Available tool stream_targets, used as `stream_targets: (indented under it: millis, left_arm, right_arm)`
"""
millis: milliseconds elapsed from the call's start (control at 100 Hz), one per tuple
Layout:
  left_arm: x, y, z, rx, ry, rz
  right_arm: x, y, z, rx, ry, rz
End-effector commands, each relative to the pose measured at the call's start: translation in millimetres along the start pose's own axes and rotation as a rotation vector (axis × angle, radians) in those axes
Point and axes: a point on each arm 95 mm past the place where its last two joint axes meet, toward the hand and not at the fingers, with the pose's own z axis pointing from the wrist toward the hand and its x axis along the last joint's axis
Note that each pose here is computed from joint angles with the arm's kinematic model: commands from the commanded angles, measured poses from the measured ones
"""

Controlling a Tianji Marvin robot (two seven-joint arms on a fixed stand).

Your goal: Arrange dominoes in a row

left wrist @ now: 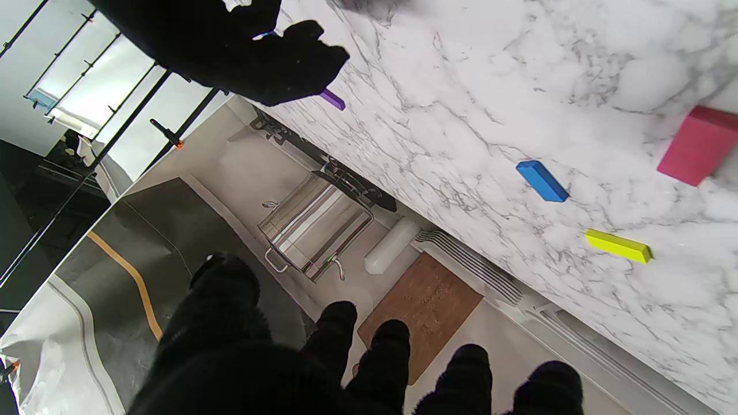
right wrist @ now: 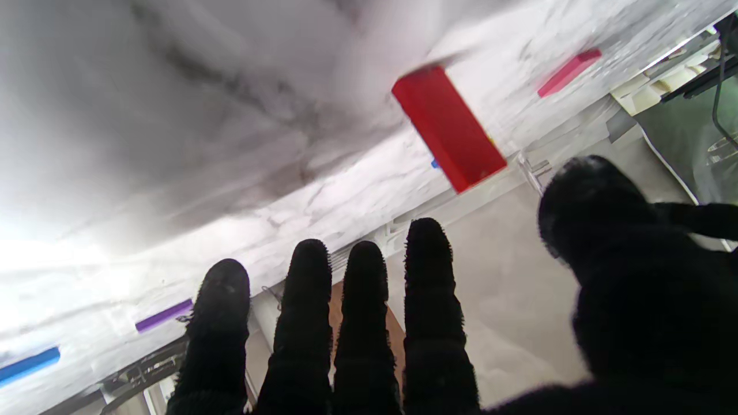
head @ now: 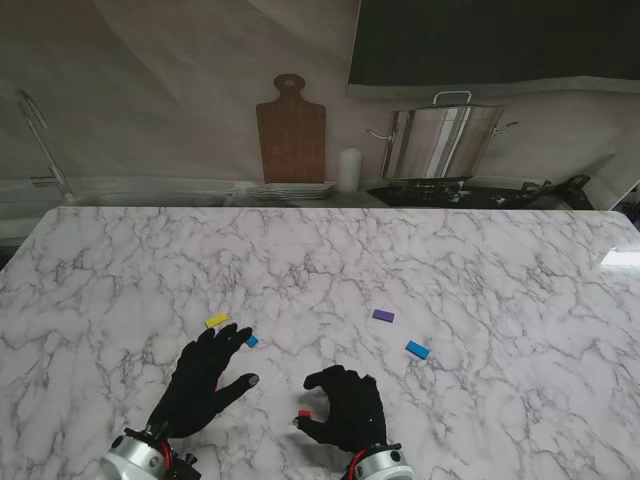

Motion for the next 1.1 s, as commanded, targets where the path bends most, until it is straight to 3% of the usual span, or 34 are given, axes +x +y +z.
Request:
stream_targets:
  millis: [0,240,470,740,1090]
  left_arm:
    - [1.1,2.2,-1.3,-0.016,-0.001,-0.001]
    - [2.2,1.7,-2.0,-0.014,0.001,-0.004]
    - [3.4,1.1,-2.9,-0.006,0.007,-0.007]
    - [4.2,2.2,-3.0,-0.001,0.018,-0.01]
    - [6.2,5.7,-3.7,-0.008,0.022,-0.016]
  right_arm:
    - [1.2,6.8,0.0,-0.032,0.001,0.001]
    - [-1.3,35.5,0.9,-0.1,-0.021,0.012]
    - [-21.0,72.1,-0.1,-0.176,-0.055,-0.046]
    - [-65.6,94.6,8.6,-0.123,-0.146,-0.186]
    - [-119.2,112.7,38.9,-0.061,-0.219,-0.367]
